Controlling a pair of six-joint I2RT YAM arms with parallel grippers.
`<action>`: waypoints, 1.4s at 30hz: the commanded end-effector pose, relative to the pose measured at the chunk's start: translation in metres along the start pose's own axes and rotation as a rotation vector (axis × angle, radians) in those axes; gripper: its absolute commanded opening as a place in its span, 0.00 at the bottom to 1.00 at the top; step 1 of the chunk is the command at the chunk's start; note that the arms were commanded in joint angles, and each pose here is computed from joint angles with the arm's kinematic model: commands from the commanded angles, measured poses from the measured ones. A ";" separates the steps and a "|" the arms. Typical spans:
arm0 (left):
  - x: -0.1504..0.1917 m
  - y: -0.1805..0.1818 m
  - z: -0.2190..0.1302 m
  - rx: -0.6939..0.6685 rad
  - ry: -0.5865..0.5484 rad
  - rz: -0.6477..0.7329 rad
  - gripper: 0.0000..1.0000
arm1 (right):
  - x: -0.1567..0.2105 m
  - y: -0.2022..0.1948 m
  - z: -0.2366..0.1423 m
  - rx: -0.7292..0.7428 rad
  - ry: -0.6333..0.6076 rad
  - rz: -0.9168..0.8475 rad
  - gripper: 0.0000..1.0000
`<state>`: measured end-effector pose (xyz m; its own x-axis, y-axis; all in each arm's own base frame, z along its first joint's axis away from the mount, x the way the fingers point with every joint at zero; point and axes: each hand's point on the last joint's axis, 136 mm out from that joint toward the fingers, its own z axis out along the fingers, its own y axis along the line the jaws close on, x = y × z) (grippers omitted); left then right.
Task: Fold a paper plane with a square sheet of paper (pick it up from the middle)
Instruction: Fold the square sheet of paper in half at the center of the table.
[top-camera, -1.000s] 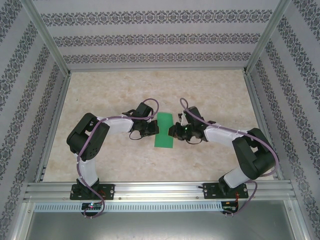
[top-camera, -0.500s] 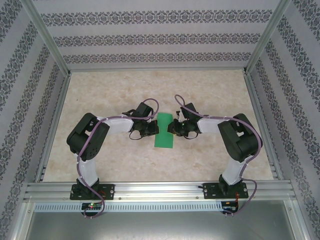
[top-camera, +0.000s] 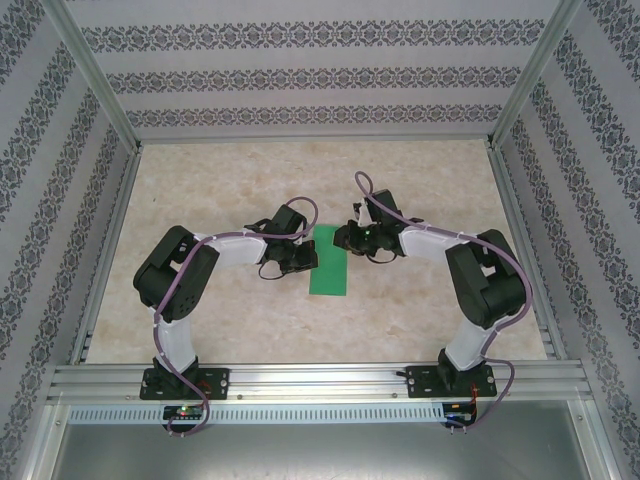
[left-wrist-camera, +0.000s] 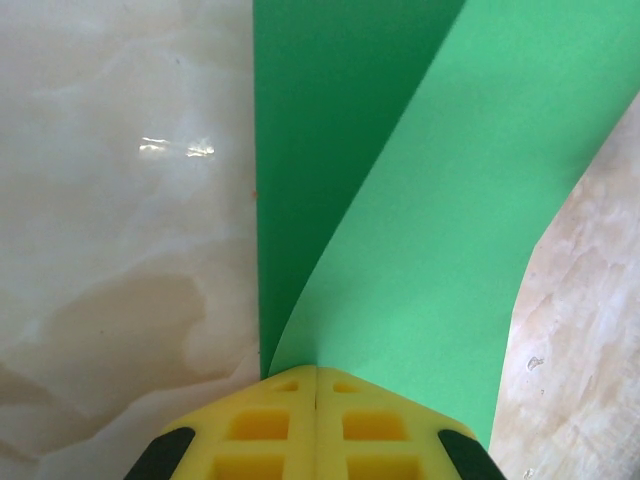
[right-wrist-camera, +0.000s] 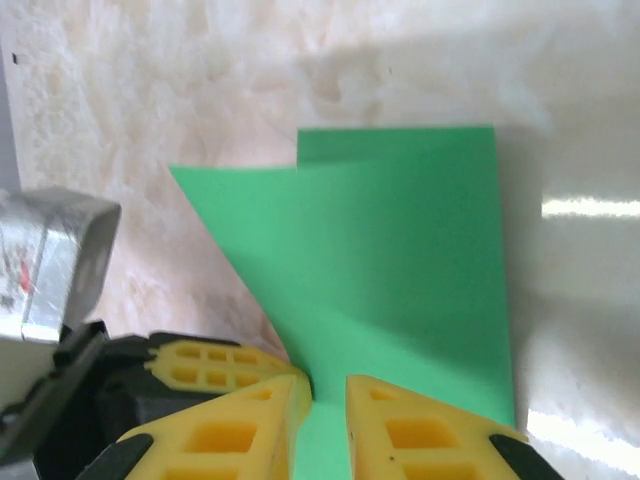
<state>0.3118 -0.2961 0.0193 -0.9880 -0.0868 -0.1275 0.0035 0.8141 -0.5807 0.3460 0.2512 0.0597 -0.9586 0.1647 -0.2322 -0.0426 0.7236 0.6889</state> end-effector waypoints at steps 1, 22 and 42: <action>0.021 0.024 0.010 -0.099 0.073 -0.003 0.00 | 0.000 -0.016 0.015 0.014 0.028 0.013 0.20; 0.022 0.024 0.009 -0.106 0.076 0.000 0.00 | -0.029 -0.013 0.021 0.028 0.025 0.022 0.21; 0.023 0.025 0.007 -0.112 0.078 0.005 0.00 | -0.057 -0.015 0.014 0.044 0.001 0.041 0.21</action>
<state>0.3102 -0.2948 0.0189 -0.9895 -0.0677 -0.1278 0.0173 0.8216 -0.5698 0.3914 0.2438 0.0346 -0.9696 0.1879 -0.1567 0.0401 0.7540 0.6557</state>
